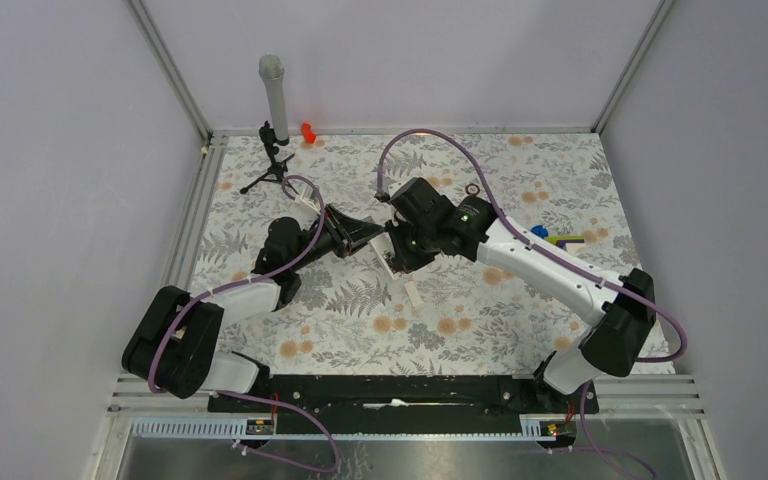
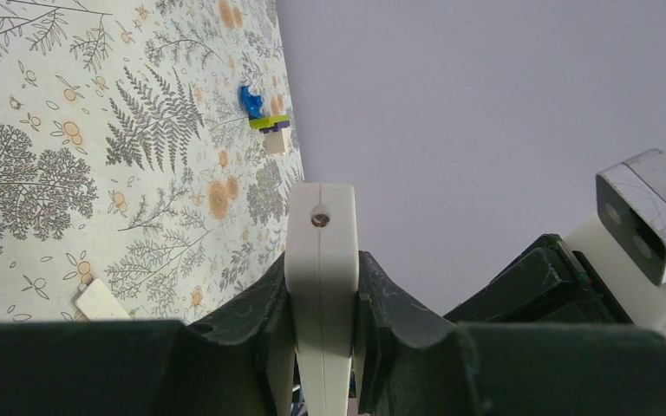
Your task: Load the batteries into the remote control
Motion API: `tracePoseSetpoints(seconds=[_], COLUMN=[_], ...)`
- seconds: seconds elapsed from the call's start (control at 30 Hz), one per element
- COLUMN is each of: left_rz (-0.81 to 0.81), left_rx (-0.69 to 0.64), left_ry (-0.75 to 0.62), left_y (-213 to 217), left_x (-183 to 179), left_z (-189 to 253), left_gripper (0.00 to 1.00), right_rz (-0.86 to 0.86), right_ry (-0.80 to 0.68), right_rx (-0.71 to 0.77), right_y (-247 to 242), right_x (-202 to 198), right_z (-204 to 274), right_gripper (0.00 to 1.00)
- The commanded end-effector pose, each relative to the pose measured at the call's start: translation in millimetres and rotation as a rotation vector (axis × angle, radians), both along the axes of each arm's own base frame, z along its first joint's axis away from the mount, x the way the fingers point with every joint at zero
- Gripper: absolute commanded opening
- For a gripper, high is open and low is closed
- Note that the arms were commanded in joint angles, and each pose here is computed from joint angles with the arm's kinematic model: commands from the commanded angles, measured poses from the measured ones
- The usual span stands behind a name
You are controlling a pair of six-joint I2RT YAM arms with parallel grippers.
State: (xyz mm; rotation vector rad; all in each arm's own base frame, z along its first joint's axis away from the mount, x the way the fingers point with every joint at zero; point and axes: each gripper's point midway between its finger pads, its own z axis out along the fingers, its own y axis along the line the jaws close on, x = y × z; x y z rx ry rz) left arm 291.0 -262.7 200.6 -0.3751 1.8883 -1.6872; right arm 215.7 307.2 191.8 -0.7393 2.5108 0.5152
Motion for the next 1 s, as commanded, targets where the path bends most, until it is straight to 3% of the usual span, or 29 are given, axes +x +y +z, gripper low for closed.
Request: tracePoseSetpoints(seconds=[0.0,0.77,0.97], left_rz=[0.013,0.007,0.007], left_rx=[-0.055,-0.076,-0.080], left_ry=[-0.101,-0.068,-0.058], left_y=[-1,-2,-1], left_x=[3,1,2], left_z=[30,28,28], left_gripper=[0.00,0.00,0.00], right_rz=[0.024,-0.092,-0.108], right_ry=[-0.002,-0.080,-0.103], right_rx=[0.002,-0.007,0.032], right_y=[5,3,2], right_x=[-2,21,21], right_z=[7,17,32], right_gripper=[0.03,0.30,0.43])
